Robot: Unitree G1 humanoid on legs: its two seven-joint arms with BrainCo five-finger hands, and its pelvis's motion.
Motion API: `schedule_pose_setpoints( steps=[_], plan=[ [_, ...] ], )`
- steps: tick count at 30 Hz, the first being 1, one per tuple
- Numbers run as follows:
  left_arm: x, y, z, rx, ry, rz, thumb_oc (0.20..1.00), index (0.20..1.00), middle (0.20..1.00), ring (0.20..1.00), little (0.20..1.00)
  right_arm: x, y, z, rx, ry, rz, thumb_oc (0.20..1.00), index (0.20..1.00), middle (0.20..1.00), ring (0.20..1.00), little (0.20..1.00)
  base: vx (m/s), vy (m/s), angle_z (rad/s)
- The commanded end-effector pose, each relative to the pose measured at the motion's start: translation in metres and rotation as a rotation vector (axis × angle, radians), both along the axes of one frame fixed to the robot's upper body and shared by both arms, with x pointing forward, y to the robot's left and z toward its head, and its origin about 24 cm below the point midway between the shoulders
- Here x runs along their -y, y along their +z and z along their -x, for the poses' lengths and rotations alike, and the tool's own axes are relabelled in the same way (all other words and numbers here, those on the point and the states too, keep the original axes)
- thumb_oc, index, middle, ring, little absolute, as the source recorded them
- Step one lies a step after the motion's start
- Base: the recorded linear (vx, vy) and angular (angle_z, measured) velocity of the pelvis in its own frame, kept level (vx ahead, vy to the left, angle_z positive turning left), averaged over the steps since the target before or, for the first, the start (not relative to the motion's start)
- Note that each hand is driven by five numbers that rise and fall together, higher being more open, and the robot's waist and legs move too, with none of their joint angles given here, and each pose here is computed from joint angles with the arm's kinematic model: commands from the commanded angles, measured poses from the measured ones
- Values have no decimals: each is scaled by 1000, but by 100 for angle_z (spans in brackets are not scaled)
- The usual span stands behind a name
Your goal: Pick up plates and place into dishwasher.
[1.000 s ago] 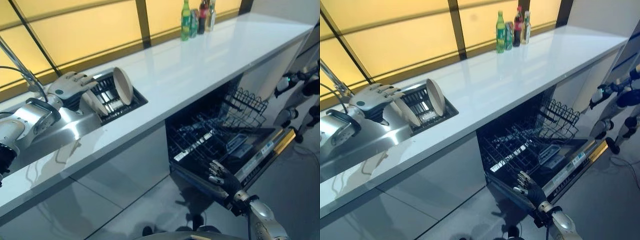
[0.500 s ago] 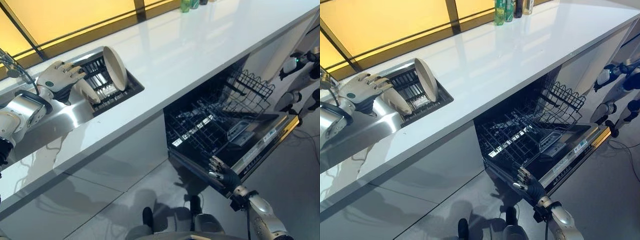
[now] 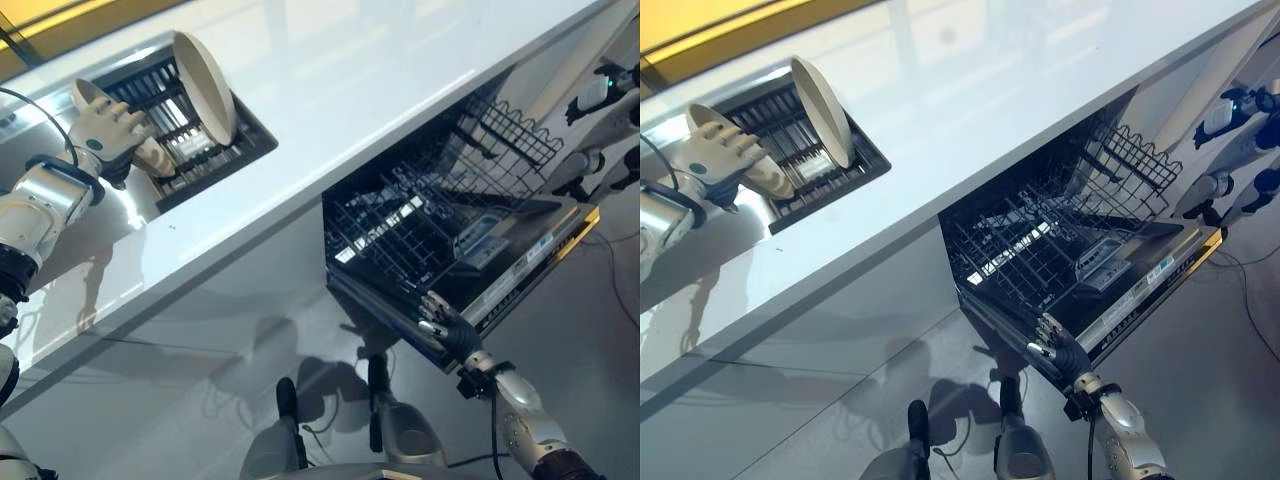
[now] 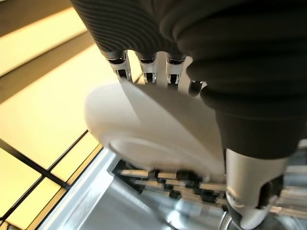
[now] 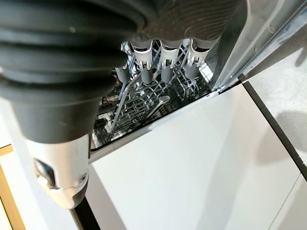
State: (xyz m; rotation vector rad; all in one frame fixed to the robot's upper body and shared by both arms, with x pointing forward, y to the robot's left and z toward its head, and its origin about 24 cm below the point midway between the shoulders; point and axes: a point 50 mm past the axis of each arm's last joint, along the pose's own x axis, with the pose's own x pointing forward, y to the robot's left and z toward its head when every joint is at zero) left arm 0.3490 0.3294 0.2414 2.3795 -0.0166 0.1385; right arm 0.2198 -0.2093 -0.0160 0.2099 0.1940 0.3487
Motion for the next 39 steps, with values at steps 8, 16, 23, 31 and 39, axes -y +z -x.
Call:
schedule_pose_setpoints(
  steps=[8, 16, 23, 31, 39],
  plan=[
    [-18, 55, 2, 140, 233, -84, 200, 200, 200, 200, 200, 1, 41, -25, 223, -51, -66, 1000, 1000, 1000, 1000, 1000, 0, 0, 0],
    [-21, 53, 3, 145, 238, -113, 200, 200, 200, 200, 200, 0, 40, -23, 233, -62, -112, 1000, 1000, 1000, 1000, 1000, 8, -12, 0],
    [-23, 52, 7, 264, 163, 132, 200, 200, 200, 200, 200, -6, 55, -21, 320, -36, -145, 1000, 1000, 1000, 1000, 1000, 49, -52, 1],
    [13, 26, 12, 431, -204, 471, 200, 200, 200, 200, 200, -17, 124, -24, 714, -102, 117, 1000, 1000, 1000, 1000, 1000, 57, -59, 3],
    [94, 5, 30, 424, -642, 719, 200, 200, 200, 200, 200, -33, 209, -29, 1241, -255, 463, 1000, 1000, 1000, 1000, 1000, 46, -80, 5]
  ],
)
